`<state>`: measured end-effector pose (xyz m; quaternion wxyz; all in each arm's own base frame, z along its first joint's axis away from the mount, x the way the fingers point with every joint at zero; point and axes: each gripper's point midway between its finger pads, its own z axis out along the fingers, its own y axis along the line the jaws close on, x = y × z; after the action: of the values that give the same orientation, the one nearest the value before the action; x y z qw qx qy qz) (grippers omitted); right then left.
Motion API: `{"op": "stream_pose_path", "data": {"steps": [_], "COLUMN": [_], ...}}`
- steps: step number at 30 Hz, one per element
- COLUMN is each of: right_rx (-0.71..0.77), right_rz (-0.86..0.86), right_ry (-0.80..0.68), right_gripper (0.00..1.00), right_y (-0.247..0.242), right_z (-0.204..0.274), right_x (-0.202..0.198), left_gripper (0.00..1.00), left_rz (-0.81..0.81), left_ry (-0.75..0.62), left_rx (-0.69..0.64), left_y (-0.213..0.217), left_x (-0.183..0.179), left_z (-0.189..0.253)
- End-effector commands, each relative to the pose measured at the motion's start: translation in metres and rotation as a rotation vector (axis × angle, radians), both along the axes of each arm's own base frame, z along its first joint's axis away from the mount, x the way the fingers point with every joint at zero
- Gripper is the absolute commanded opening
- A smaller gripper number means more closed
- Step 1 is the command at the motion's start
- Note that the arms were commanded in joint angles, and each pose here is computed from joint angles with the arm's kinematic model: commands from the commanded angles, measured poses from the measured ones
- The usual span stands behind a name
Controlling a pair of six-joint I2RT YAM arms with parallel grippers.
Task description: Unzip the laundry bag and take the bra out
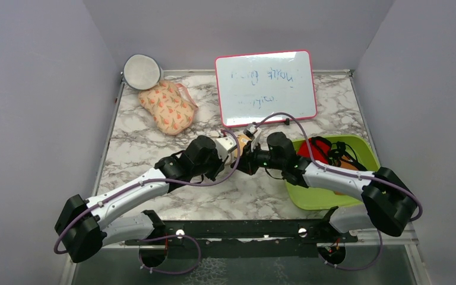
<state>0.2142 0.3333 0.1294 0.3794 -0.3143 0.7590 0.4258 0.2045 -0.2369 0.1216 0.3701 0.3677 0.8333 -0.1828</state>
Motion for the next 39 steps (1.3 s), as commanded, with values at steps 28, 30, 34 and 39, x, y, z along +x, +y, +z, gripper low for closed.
{"op": "stream_pose_path", "data": {"steps": [28,30,34,39], "right_rx": [0.08,0.099,0.127,0.172], "right_rz": [0.032,0.064,0.096,0.133], "right_ry": [-0.159,-0.107,-0.049,-0.032], "right_gripper": [0.01,0.01,0.01,0.01], "right_y": [-0.025,-0.022,-0.017,-0.014], "right_z": [0.029,0.027,0.024,0.028], "right_x": [0.023,0.013,-0.003,-0.016], "left_gripper": [0.03,0.1,0.22,0.33], "left_rz": [-0.03,-0.043,-0.074,-0.121], "left_ry": [-0.124,-0.114,-0.085,-0.09], "left_rx": [-0.033,-0.029,-0.047,-0.089], "left_y": [0.003,0.001,-0.005,-0.012], "left_x": [0.007,0.006,-0.001,-0.008], "left_z": [0.017,0.016,0.014,0.021]}}
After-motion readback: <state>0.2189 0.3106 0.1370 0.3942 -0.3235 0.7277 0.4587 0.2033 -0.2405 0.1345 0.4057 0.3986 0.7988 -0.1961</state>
